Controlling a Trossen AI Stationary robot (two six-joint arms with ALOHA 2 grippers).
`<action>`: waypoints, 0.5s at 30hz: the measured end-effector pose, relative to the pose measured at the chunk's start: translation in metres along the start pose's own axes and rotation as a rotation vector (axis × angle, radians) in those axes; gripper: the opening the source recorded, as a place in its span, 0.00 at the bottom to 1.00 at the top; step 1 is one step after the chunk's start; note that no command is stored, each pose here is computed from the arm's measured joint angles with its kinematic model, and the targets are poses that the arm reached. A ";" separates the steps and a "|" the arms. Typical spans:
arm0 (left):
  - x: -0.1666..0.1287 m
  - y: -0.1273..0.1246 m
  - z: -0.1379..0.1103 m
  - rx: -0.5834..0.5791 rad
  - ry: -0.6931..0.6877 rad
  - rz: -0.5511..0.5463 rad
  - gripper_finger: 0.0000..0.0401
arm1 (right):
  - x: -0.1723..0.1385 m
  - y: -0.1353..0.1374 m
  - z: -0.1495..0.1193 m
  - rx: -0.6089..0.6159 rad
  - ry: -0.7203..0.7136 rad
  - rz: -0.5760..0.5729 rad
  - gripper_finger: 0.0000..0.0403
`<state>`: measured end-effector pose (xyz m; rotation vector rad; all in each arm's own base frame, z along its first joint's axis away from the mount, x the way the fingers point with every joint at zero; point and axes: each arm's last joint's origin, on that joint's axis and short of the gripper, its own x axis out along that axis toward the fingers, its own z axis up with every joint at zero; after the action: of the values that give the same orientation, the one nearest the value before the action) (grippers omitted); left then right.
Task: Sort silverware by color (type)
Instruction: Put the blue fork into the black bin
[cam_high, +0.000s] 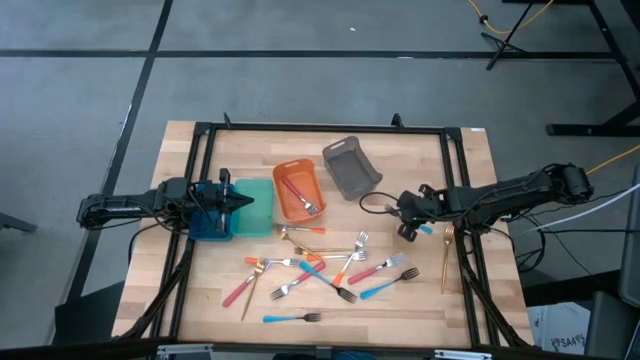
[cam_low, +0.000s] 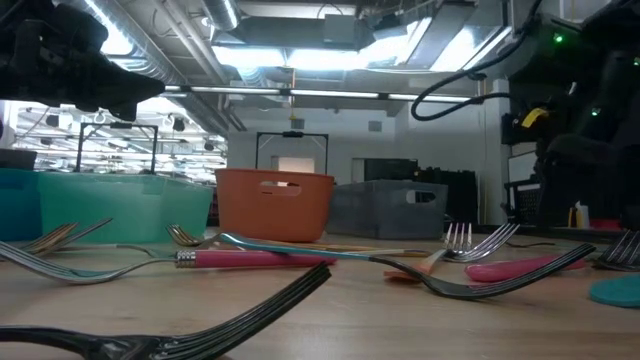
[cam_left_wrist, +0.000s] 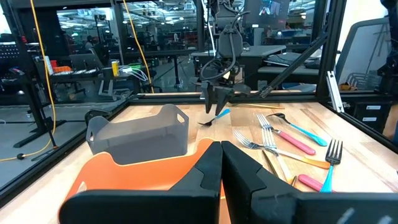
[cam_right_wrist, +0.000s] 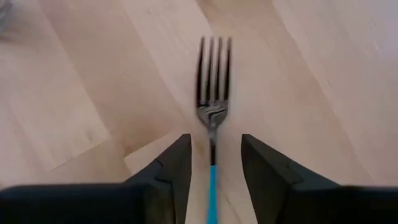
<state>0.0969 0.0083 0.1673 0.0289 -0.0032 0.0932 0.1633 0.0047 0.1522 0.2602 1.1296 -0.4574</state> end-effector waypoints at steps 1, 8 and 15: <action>0.000 0.000 0.000 0.000 0.000 0.000 0.00 | 0.001 0.000 -0.001 0.001 -0.008 -0.004 0.32; 0.000 0.000 0.000 0.000 0.000 0.000 0.00 | 0.013 -0.005 -0.015 -0.007 0.020 -0.017 0.32; 0.000 0.000 0.000 0.000 0.000 0.000 0.00 | 0.022 -0.006 -0.023 0.001 0.001 0.015 0.31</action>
<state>0.0969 0.0084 0.1673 0.0289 -0.0030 0.0935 0.1495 0.0041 0.1231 0.2698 1.1274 -0.4451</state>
